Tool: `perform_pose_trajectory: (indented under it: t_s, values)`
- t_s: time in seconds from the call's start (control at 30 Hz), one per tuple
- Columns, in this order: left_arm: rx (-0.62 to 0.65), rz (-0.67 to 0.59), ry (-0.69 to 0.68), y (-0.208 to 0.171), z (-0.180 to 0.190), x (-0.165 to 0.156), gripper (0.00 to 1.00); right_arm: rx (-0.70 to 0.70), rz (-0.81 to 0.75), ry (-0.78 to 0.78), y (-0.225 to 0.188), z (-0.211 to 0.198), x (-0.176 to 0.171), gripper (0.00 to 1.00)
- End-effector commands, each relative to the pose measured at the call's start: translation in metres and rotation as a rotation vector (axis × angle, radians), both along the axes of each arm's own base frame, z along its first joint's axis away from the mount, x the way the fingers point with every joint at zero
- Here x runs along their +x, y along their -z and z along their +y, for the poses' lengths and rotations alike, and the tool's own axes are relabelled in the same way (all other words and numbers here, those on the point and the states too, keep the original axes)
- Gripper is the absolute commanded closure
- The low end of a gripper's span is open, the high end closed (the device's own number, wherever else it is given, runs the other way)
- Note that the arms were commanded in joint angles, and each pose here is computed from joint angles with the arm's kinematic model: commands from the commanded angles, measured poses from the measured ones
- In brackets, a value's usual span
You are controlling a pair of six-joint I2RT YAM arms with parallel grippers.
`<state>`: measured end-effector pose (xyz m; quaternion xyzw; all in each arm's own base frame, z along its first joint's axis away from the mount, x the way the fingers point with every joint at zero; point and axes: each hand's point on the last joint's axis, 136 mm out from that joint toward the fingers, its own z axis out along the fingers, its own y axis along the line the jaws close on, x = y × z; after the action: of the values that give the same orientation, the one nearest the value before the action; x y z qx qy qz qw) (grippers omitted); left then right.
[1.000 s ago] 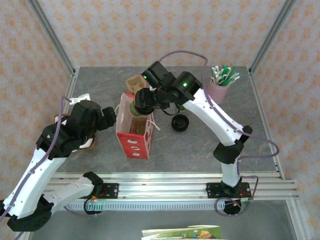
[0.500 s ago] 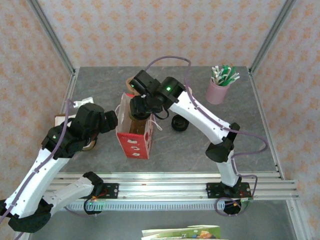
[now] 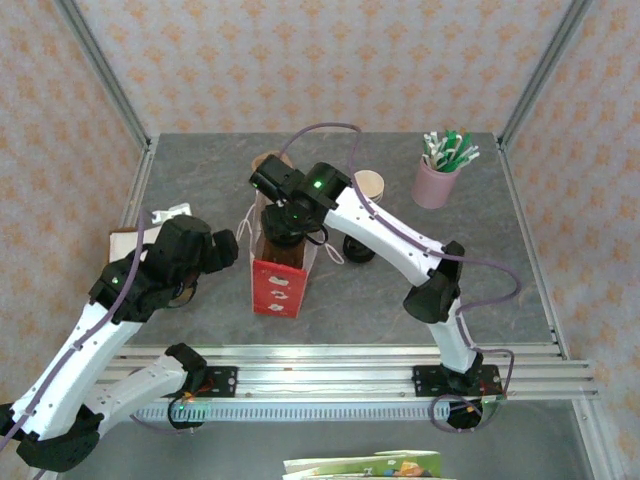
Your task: Pack the takeout coffee
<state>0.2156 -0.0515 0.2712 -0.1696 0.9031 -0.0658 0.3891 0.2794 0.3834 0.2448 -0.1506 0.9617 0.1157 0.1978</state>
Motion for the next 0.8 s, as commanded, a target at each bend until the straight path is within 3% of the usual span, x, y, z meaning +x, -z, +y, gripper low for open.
perform_pose_trajectory:
  t_s: [0.0, 0.77]
  values:
    - [-0.032, -0.014, -0.015, 0.002, 0.000, 0.000, 0.11, -0.066, -0.014, -0.006, 0.013, -0.005, 0.003, 0.54]
    - [-0.042, 0.007, 0.004, 0.020, -0.006, 0.003, 0.11, -0.087, 0.113, -0.031, 0.055, 0.003, 0.005, 0.54]
